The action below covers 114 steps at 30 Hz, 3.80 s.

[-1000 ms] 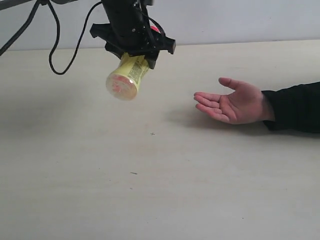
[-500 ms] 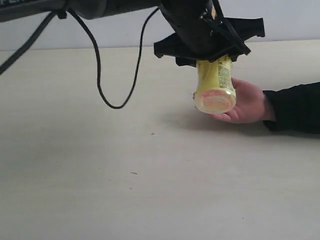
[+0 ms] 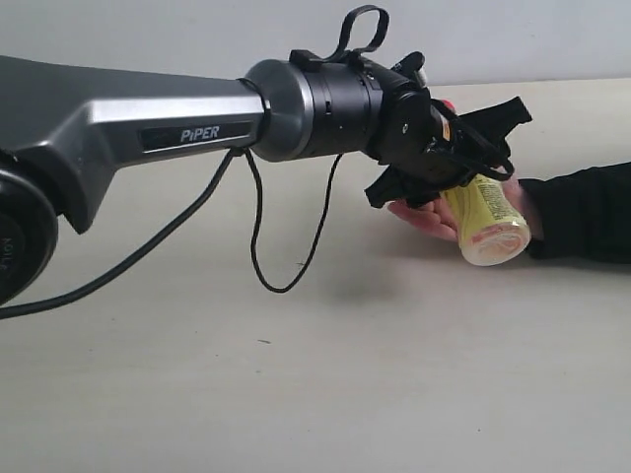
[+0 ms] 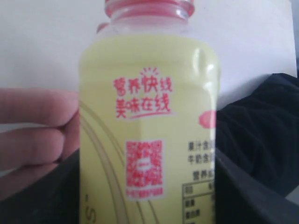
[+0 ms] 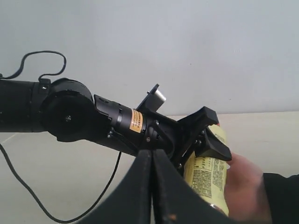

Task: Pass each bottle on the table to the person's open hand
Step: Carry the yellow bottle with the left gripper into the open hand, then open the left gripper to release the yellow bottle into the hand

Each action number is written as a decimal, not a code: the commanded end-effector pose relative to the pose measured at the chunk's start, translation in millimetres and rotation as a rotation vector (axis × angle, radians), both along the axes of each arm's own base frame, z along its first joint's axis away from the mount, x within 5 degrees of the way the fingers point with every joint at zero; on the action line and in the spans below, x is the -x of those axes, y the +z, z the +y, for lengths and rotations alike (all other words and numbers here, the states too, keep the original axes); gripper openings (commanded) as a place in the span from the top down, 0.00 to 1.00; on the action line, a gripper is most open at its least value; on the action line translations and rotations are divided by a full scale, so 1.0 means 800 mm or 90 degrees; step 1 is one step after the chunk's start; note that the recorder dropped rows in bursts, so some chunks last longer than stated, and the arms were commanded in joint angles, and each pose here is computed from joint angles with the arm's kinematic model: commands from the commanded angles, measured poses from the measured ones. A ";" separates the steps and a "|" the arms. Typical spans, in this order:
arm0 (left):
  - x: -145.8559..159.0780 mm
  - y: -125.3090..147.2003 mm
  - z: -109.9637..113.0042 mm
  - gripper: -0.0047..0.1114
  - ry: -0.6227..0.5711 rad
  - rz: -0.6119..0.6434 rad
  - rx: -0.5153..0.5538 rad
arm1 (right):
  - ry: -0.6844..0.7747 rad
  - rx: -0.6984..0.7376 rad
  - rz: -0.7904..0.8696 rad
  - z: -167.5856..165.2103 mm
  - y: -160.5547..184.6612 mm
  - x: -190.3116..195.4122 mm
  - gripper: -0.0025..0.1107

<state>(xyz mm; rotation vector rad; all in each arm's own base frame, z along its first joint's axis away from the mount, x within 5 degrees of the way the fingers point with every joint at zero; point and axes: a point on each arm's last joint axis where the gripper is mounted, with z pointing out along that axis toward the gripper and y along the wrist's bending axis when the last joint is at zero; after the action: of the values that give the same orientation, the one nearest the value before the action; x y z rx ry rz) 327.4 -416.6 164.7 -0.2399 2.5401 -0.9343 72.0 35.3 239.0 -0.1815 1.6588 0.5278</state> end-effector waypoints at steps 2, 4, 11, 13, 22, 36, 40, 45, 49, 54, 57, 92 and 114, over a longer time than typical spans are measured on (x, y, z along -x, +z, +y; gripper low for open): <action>-0.014 -0.011 0.008 0.96 0.025 0.011 0.010 | -0.001 -0.003 -0.005 0.000 0.001 0.000 0.98; -0.015 -0.011 0.009 0.96 0.027 0.011 0.010 | -0.001 -0.003 -0.005 0.000 0.001 0.000 0.98; -0.024 -0.009 0.013 0.96 0.037 -0.004 0.027 | -0.001 -0.002 -0.005 0.000 0.001 0.000 0.98; -0.028 -0.010 0.015 0.96 0.041 -0.008 0.032 | -0.001 -0.002 -0.005 0.000 0.001 0.000 0.98; -0.038 -0.031 0.017 0.91 0.049 -0.016 0.038 | -0.001 -0.001 -0.006 0.000 0.001 0.000 0.98; -0.042 -0.039 0.019 0.28 0.029 -0.038 0.022 | -0.001 -0.001 -0.006 0.000 0.001 0.000 0.98; -0.042 -0.040 0.019 0.22 0.029 -0.034 0.016 | -0.001 -0.001 -0.006 0.000 0.001 0.000 0.98; -0.039 -0.044 0.022 0.22 0.012 -0.025 -0.017 | -0.001 -0.003 -0.005 0.000 0.001 0.000 0.98; -0.037 -0.047 0.024 0.22 0.002 -0.019 -0.038 | -0.001 -0.003 -0.005 0.000 0.001 0.000 0.98; -0.033 -0.043 0.025 0.22 -0.012 -0.012 -0.061 | -0.001 -0.003 -0.005 0.000 0.001 0.000 0.98; -0.032 -0.031 0.027 0.22 -0.030 -0.025 -0.072 | -0.001 -0.003 -0.005 0.000 0.001 0.000 0.98; 0.002 0.064 0.024 0.22 -0.178 -0.143 -0.127 | -0.001 -0.003 -0.005 0.000 0.001 0.000 0.98; 0.081 0.145 0.053 0.62 -0.353 -0.252 -0.243 | -0.001 -0.001 -0.006 0.000 0.001 0.000 0.98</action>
<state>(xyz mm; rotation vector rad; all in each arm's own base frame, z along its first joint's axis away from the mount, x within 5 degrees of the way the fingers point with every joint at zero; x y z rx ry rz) 271.8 -385.3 270.6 0.6737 2.3907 -0.5885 72.0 35.3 239.0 -0.1801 1.6591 0.5291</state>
